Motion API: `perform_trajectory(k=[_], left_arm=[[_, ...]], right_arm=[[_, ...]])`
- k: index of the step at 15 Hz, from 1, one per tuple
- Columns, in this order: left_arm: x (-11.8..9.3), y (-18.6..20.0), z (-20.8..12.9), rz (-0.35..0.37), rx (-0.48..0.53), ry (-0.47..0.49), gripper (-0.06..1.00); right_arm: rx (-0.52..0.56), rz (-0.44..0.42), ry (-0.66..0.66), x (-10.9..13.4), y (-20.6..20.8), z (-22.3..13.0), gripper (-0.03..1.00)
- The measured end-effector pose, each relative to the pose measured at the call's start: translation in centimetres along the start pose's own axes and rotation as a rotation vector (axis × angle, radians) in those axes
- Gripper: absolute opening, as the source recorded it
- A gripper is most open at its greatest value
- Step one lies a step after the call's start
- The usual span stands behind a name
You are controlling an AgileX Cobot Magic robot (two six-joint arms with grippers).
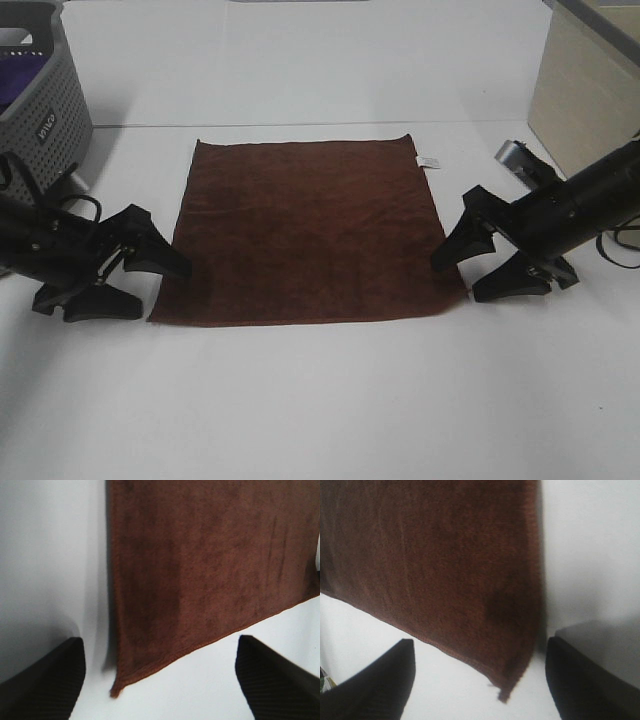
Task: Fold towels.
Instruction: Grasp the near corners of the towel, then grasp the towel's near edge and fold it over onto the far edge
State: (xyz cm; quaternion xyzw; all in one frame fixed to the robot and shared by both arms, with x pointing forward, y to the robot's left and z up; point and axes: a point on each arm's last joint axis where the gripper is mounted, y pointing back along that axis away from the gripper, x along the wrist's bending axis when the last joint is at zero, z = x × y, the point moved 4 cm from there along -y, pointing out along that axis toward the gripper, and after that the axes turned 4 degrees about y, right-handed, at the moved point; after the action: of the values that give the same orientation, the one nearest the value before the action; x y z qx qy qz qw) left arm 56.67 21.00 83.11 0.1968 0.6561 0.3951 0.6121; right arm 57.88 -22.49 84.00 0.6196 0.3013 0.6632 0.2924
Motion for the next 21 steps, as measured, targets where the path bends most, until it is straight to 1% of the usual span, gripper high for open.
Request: perform_trajectory(k=[2, 3, 4, 5, 6, 7, 8, 9, 10, 12, 14, 15, 17, 18, 19, 21], left_arm=[[-1.5, -1.3, 0.1, -0.014, 0.021, -0.049, 0.77], [-2.4, -2.0, 0.1, -0.017, 0.028, -0.079, 0.76], [-3.0, -2.6, 0.1, -0.015, 0.031, -0.092, 0.74], [-3.0, -2.8, 0.2, -0.004, 0.025, -0.083, 0.67], [-2.6, -3.0, 0.5, 0.023, 0.007, -0.067, 0.53], [-2.4, -3.0, 0.7, 0.036, -0.001, -0.070, 0.36], [-2.4, -3.0, 0.7, 0.038, -0.004, -0.075, 0.11], [-2.4, -3.0, 0.7, 0.038, -0.004, -0.081, 0.04], [-2.4, -3.0, 0.7, 0.038, -0.004, -0.083, 0.02], [-2.5, -2.8, 0.6, 0.039, 0.000, -0.094, 0.02], [-3.5, -1.5, 0.6, 0.040, 0.000, -0.136, 0.02], [-3.9, -0.8, 0.5, 0.046, 0.002, -0.141, 0.02], [-4.4, 0.5, 0.0, 0.074, 0.030, -0.132, 0.02], [-4.6, 1.0, -1.0, 0.111, 0.087, -0.139, 0.02], [-4.8, 1.1, -1.8, 0.137, 0.123, -0.145, 0.02], [-5.3, 1.9, -4.2, 0.188, 0.161, -0.154, 0.02]], right_arm=[[0.028, 0.008, 0.047, 1.5, -1.6, 0.4, 0.71], [0.035, 0.005, 0.070, 2.4, -2.5, 0.5, 0.69], [0.028, -0.005, 0.084, 3.0, -3.0, 0.8, 0.65], [0.025, -0.013, 0.094, 3.4, -3.4, 1.0, 0.57], [0.019, -0.018, 0.087, 3.4, -3.4, 1.1, 0.45], [0.017, -0.027, 0.084, 3.3, -3.4, 1.1, 0.32], [0.018, -0.036, 0.083, 3.1, -3.4, 1.1, 0.14], [0.019, -0.039, 0.083, 3.1, -3.4, 1.1, 0.06], [0.021, -0.042, 0.081, 3.1, -3.4, 1.1, 0.03], [0.035, -0.052, 0.079, 3.1, -3.2, 0.9, 0.03], [0.067, -0.066, 0.095, 3.8, -2.1, 0.3, 0.03], [0.086, -0.071, 0.089, 4.2, -1.5, -0.1, 0.03], [0.119, -0.087, 0.063, 4.3, -0.9, -1.5, 0.03], [0.156, -0.090, 0.040, 4.2, -0.7, -3.4, 0.03], [0.166, -0.092, 0.019, 4.3, -0.5, -4.4, 0.03], [0.212, -0.092, -0.012, 4.3, -0.2, -7.1, 0.03]])
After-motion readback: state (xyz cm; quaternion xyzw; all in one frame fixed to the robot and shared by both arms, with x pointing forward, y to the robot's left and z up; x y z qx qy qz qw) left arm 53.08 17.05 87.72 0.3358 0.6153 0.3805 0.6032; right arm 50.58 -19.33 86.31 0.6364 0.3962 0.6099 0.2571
